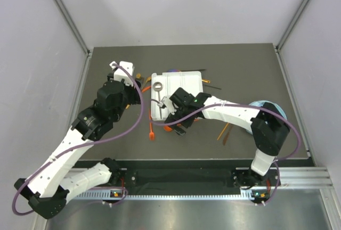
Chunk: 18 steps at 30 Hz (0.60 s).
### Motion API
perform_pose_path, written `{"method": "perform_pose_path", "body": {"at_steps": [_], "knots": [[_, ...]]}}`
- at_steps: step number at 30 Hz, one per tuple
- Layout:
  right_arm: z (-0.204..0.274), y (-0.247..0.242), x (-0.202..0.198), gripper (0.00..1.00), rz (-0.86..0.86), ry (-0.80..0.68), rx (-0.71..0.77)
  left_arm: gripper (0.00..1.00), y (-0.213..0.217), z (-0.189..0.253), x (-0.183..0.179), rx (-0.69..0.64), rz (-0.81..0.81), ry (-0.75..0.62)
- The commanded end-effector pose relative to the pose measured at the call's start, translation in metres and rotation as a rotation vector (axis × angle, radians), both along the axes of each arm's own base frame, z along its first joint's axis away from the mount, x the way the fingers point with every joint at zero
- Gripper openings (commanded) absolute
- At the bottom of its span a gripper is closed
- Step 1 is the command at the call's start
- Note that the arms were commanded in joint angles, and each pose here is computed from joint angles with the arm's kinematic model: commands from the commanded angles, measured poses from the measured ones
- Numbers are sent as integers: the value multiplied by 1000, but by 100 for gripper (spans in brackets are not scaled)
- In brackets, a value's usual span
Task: Sort the eating utensils into containers
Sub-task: Pick up the spoon from the center of the board.
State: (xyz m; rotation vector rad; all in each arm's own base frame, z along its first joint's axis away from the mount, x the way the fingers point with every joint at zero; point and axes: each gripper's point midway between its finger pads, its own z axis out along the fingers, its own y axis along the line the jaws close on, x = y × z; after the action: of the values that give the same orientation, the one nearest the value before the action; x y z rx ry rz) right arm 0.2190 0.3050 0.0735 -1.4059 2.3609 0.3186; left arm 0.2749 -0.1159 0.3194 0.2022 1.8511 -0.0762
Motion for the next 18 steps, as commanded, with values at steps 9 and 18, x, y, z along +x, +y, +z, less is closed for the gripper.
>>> {"method": "perform_pose_path", "body": {"at_steps": [9, 18], "knots": [[-20, 33, 11, 88, 169, -6, -3, 68, 14, -7, -5, 27, 13, -13], [-21, 44, 18, 87, 215, -24, 24, 68, 11, -16, -3, 20, -2, 9]]}}
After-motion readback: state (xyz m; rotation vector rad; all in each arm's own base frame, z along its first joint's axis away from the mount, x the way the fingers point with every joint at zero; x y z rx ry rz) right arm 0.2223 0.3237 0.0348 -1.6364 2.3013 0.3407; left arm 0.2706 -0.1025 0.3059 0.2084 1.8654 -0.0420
